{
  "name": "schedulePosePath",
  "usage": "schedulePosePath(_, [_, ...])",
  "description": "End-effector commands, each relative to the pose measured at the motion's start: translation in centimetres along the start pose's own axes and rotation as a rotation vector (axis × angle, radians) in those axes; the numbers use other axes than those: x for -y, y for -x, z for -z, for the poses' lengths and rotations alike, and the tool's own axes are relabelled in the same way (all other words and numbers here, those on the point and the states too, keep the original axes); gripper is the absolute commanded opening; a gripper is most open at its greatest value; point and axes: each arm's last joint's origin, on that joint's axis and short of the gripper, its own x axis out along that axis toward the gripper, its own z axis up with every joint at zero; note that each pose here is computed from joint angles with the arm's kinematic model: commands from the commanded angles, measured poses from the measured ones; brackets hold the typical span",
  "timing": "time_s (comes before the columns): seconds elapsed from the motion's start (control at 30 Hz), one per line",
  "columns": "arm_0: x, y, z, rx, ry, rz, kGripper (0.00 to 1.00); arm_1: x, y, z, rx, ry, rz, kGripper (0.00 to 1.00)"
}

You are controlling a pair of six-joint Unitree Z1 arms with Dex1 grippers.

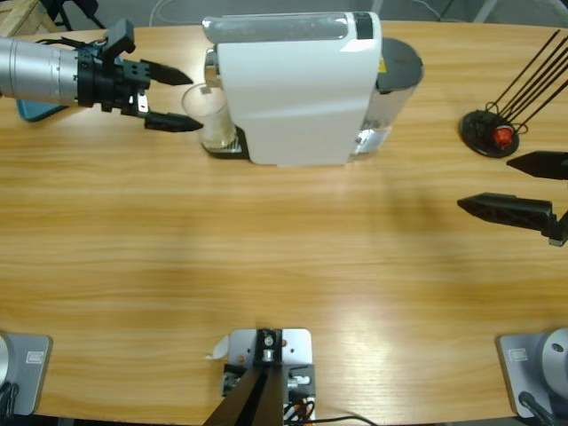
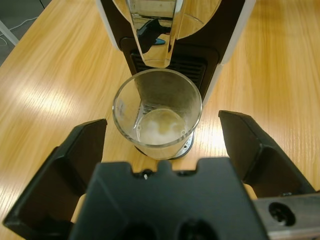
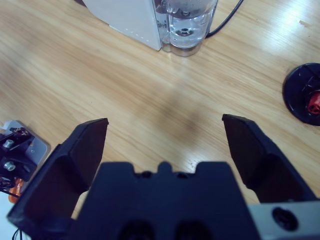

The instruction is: Pour coffee

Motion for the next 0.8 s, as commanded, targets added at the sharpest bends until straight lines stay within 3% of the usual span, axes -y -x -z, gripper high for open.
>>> schedulePosePath(0.03, [-0.2,-3.0,0.7,-0.013,0.0,0.067,0.968,0.2,-0.5,-0.2,-0.014,-0.023,0.014,1.0])
schedulePosePath(0.4, [0.0,-4.4,0.3,-0.049,-0.017,0.058,0.954,0.2,-0.3,0.0,-0.006,-0.024,0.018,1.0])
schedulePosePath(0.47, [-0.1,-4.4,0.3,-0.049,-0.014,0.057,0.802,0.3,-0.2,0.0,-0.004,-0.024,0.019,1.0])
schedulePosePath(0.53, [-0.1,-4.5,0.4,-0.065,-0.01,0.043,0.507,0.3,-0.2,0.0,-0.001,-0.025,0.021,1.0])
schedulePosePath(0.63, [-0.2,-4.8,0.4,-0.099,-0.015,0.01,0.471,0.3,-0.1,0.1,0.004,-0.027,0.023,1.0])
schedulePosePath(0.7, [-0.2,-4.8,0.4,-0.102,-0.017,0.009,0.237,0.3,0.0,0.2,0.005,-0.028,0.025,1.0])
schedulePosePath(0.8, [-0.2,-4.9,0.4,-0.106,-0.014,0.004,0.175,0.3,-0.1,0.1,0.005,-0.029,0.028,1.0])
